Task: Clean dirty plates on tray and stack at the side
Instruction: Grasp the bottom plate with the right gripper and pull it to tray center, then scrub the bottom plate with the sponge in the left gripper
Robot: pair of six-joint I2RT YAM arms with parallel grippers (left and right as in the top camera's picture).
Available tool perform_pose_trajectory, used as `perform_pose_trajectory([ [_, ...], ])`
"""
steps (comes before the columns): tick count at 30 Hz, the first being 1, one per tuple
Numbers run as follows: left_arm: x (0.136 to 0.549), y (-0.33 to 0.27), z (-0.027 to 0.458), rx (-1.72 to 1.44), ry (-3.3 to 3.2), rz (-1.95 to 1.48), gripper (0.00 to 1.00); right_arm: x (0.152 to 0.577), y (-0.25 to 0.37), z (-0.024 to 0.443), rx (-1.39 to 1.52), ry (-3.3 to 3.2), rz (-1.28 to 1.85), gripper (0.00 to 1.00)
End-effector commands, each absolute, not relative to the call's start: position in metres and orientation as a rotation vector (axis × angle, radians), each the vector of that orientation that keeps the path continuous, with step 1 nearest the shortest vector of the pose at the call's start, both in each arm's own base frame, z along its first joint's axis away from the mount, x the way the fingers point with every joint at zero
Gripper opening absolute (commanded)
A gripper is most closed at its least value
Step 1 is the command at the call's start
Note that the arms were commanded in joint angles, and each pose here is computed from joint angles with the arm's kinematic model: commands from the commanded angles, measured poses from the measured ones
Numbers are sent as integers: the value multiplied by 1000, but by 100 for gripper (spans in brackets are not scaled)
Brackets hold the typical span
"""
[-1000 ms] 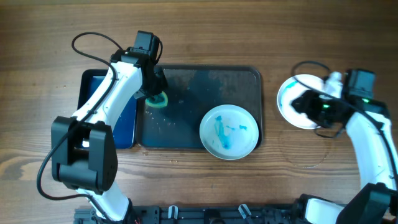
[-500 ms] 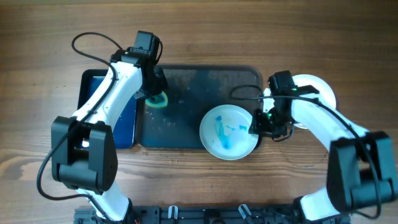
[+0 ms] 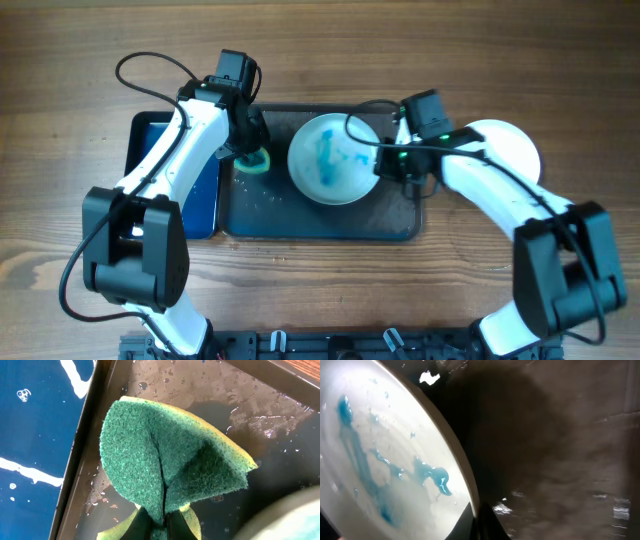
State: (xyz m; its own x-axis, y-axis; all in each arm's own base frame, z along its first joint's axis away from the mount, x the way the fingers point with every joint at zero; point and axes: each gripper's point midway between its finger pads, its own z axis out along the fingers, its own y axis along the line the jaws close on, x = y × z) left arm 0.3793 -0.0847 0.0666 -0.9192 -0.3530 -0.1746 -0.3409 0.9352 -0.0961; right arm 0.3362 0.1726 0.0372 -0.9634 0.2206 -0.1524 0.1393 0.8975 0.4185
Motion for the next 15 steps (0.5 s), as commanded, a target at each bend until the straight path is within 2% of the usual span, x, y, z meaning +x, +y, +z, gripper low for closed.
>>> perform_pose_trajectory([
  [1,384,-85,77,-548,2871,-125,4,335,203,17,384,2877,569,4],
  [4,384,-85,77,-549,2871,-126,4,337,220,3,357,2882,629,6],
  [5,384,-85,77,-549,2872,-126,4,338,222,3,355,2879,640,15],
  [6,383,-87,77,-547,2876,-142,4,341,223,5,332,2863,647,37],
  [7,383,-89,77,-546,2881,-163,4,344,224,6,311,2848,655,42],
  [9,383,-90,77,-545,2882,-166,4,356,214,7,322,2815,642,45],
  [10,383,-90,77,-545,2883,-167,4,360,210,6,323,2806,641,45],
  [13,382,-94,77,-540,2888,-201,4,362,216,-4,314,2820,730,35],
  [15,384,-102,75,-519,2890,-226,4,362,227,-10,293,2821,813,23],
])
